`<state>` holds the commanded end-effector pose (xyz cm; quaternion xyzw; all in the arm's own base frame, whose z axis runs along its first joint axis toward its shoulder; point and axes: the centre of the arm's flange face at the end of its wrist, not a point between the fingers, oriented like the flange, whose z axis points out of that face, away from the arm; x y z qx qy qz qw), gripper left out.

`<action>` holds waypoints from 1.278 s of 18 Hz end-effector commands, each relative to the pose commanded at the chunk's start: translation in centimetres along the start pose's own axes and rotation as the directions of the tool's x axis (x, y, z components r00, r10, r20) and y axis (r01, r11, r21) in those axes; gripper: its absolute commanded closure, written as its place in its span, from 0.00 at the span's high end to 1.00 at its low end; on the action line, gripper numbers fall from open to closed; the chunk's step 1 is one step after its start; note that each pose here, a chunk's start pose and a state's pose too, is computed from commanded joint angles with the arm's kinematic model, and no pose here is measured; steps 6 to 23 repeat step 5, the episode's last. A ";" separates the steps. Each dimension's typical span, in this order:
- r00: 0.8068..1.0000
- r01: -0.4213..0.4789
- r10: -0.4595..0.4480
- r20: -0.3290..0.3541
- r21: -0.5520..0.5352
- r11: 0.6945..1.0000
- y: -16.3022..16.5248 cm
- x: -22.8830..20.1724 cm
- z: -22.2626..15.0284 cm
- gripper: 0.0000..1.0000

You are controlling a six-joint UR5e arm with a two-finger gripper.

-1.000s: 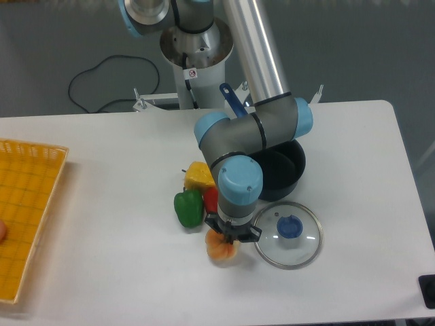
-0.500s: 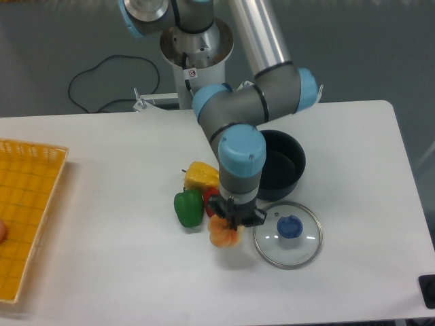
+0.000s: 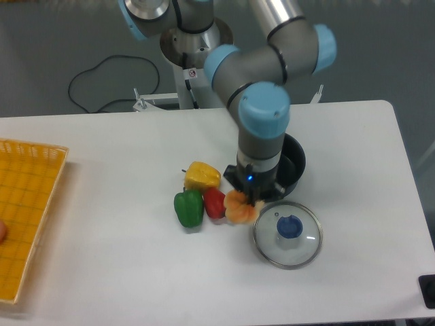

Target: Pick up the bread

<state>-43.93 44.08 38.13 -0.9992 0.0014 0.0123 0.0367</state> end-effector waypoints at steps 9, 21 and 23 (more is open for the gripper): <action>1.000 -0.001 0.001 -0.007 -0.033 0.999 2.8 -2.1 0.0 0.03; 1.000 -0.001 0.001 -0.007 -0.033 0.999 2.8 -2.1 0.0 0.03; 1.000 -0.001 0.001 -0.007 -0.033 0.999 2.8 -2.1 0.0 0.03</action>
